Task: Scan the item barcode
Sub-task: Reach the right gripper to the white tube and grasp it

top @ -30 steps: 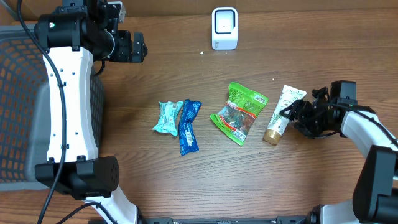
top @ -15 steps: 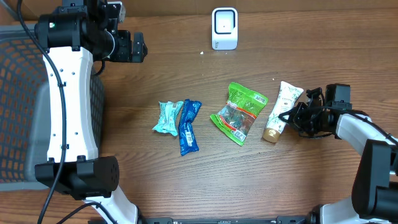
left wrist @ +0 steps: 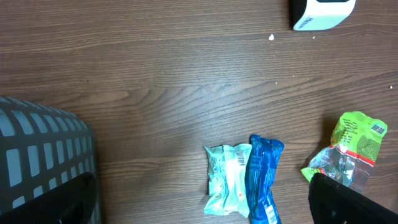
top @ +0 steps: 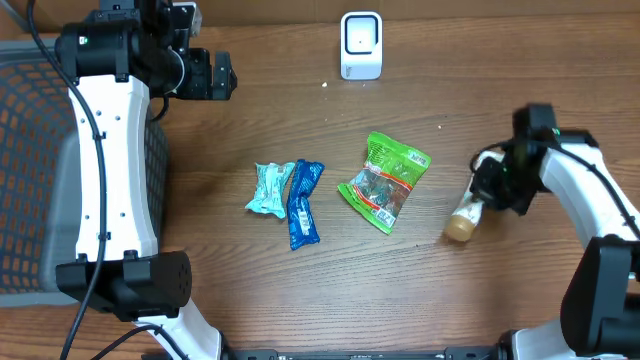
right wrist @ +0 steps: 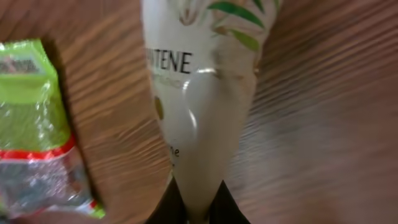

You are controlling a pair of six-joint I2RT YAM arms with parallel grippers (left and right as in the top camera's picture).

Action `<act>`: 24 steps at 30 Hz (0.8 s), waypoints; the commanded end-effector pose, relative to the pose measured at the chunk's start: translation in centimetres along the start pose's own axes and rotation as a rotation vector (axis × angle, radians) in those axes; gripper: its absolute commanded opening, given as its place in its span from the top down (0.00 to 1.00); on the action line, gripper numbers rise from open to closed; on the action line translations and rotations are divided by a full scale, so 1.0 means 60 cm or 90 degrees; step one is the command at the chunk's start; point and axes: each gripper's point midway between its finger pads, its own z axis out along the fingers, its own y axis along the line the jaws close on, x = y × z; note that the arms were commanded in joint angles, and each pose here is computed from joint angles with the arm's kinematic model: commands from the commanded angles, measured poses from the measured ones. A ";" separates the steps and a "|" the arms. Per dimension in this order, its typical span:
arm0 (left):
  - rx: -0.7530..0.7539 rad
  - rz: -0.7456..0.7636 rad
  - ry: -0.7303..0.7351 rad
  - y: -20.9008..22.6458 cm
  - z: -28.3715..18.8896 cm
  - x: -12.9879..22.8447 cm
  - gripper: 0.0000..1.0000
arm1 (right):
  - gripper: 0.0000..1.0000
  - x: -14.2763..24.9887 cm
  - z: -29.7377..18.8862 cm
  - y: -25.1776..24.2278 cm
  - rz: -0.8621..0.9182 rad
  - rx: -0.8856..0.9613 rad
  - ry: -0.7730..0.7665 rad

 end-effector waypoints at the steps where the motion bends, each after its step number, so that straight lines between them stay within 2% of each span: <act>1: 0.008 -0.004 0.003 -0.001 0.005 0.000 0.00 | 0.96 -0.053 -0.070 -0.013 0.018 0.179 -0.185; 7: 0.008 -0.004 0.003 -0.001 0.005 0.000 0.00 | 0.96 -0.040 -0.049 0.015 -0.060 0.298 -0.238; 15: 0.008 -0.004 0.003 -0.001 0.005 0.000 0.00 | 0.96 -0.030 0.011 -0.002 -0.105 0.394 -0.185; 19: 0.008 -0.004 0.003 -0.001 0.005 0.000 0.00 | 0.83 -0.017 0.030 0.027 -0.166 0.342 -0.143; 24: 0.008 -0.004 0.003 -0.001 0.005 0.000 0.01 | 0.50 -0.002 0.054 0.084 -0.241 0.250 -0.116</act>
